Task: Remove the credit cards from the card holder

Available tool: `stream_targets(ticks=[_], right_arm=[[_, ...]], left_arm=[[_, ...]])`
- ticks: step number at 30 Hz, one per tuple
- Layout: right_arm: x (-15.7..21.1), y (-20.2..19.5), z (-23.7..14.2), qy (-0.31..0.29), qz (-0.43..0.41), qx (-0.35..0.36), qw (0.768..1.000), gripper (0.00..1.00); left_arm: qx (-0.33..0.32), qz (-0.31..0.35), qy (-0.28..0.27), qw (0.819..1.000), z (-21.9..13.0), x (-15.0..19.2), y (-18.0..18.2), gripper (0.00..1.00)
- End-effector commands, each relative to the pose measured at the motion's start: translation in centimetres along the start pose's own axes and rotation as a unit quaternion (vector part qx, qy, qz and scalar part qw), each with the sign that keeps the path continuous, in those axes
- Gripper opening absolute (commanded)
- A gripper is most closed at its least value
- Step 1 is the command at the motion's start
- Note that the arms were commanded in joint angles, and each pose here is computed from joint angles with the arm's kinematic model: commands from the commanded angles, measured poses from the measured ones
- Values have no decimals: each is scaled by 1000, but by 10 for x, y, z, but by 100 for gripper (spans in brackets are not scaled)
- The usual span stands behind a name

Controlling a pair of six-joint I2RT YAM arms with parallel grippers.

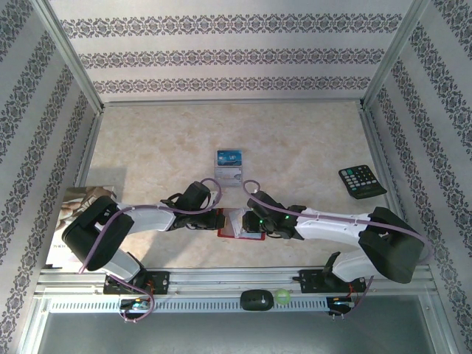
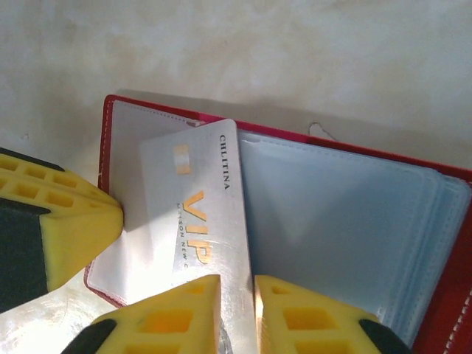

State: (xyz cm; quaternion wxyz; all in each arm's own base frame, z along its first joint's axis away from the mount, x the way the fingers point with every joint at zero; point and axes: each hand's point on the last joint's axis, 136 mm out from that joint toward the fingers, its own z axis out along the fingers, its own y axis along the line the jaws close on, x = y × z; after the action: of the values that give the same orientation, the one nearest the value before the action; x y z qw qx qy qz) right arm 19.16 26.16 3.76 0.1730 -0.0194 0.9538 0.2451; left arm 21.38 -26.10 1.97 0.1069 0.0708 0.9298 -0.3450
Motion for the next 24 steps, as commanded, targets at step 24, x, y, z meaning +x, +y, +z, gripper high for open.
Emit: stream_targets(ticks=[24], right_arm=[[-1, -6, 10, 37, -4, -12, 999, 2]], left_arm=[[-48, -17, 45, 998, 6, 22, 28, 0]])
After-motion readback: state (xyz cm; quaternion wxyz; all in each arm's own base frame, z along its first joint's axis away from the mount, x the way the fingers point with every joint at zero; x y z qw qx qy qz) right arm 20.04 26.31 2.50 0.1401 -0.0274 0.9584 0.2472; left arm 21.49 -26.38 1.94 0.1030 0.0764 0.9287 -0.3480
